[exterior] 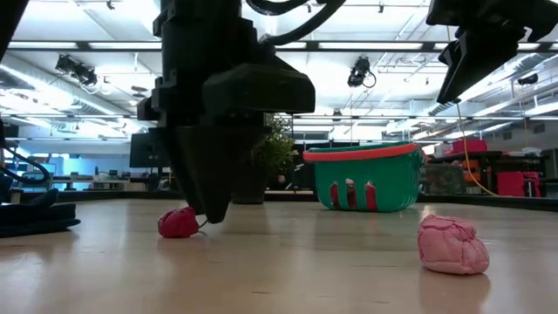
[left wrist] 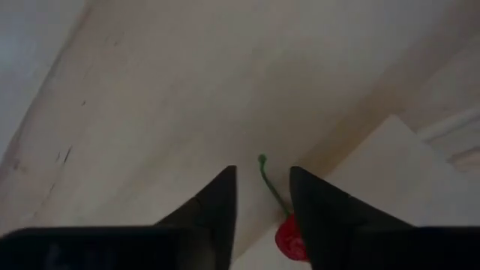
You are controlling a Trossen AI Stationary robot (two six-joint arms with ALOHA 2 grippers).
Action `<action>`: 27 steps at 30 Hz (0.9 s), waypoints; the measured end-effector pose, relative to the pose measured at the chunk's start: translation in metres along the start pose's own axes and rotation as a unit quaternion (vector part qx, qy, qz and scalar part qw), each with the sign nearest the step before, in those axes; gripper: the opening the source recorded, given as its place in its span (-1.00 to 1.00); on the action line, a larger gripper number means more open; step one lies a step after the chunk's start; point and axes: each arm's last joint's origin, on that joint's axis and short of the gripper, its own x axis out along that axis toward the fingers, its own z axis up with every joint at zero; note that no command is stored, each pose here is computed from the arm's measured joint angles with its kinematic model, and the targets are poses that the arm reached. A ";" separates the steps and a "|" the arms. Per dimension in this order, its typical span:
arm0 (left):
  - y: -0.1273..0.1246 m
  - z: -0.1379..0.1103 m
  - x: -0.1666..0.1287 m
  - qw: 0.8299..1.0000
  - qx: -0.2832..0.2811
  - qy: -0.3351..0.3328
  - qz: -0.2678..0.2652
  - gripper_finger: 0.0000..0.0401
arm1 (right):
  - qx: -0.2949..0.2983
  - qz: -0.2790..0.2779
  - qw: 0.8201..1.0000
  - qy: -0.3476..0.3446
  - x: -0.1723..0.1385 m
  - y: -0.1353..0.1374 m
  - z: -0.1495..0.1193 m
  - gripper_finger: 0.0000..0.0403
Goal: Pick and placing Produce into tupperware
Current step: Put the red cherry into the basket
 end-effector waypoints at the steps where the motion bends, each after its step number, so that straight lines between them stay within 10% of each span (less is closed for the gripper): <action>1: 0.000 0.000 0.000 1.000 0.000 0.000 0.000 -0.41 | 0.000 0.000 1.000 0.000 0.000 0.000 0.000 -0.30; 8: 0.000 0.002 0.000 1.000 -0.001 -0.019 0.005 -0.95 | 0.001 0.001 1.000 -0.001 0.000 0.000 0.000 -0.30; 27: 0.011 0.044 -0.014 0.985 0.029 -0.157 0.063 -0.99 | -0.005 -0.003 1.000 0.013 0.000 -0.001 -0.003 -0.30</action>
